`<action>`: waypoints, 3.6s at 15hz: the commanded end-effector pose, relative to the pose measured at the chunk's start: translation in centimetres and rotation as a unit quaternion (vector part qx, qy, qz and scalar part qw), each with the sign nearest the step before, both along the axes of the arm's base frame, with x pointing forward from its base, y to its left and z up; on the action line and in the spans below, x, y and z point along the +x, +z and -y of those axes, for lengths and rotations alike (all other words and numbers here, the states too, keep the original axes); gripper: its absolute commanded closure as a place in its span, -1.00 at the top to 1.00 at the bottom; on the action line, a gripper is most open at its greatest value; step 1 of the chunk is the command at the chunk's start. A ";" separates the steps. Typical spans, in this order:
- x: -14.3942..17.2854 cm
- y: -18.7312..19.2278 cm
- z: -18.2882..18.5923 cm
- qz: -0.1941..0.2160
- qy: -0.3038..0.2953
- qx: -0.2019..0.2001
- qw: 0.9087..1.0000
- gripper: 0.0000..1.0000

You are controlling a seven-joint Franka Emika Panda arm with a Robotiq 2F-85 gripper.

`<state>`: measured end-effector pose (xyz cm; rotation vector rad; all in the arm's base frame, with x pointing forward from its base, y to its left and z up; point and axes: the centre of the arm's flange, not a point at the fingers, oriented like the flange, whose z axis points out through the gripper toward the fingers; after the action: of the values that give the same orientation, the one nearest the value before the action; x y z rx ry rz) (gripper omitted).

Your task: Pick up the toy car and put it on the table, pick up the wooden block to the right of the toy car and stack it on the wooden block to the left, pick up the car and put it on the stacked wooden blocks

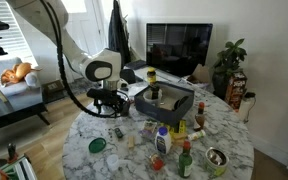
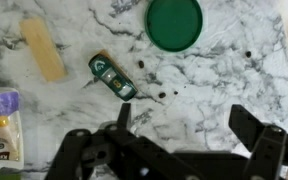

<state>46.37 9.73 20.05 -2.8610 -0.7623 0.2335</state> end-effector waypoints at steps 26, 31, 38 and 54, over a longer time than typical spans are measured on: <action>-0.3 -8.9 3.6 0.061 0.337 0.014 0.939 1.00; 0.0 -9.3 3.6 0.075 0.345 0.018 0.936 -0.03; 0.5 -8.4 3.9 0.083 0.352 0.015 0.932 -0.88; 6.4 -9.3 5.0 0.113 0.237 -0.027 0.965 0.06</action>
<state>52.32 4.54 11.72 -2.6978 -1.5401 -0.0170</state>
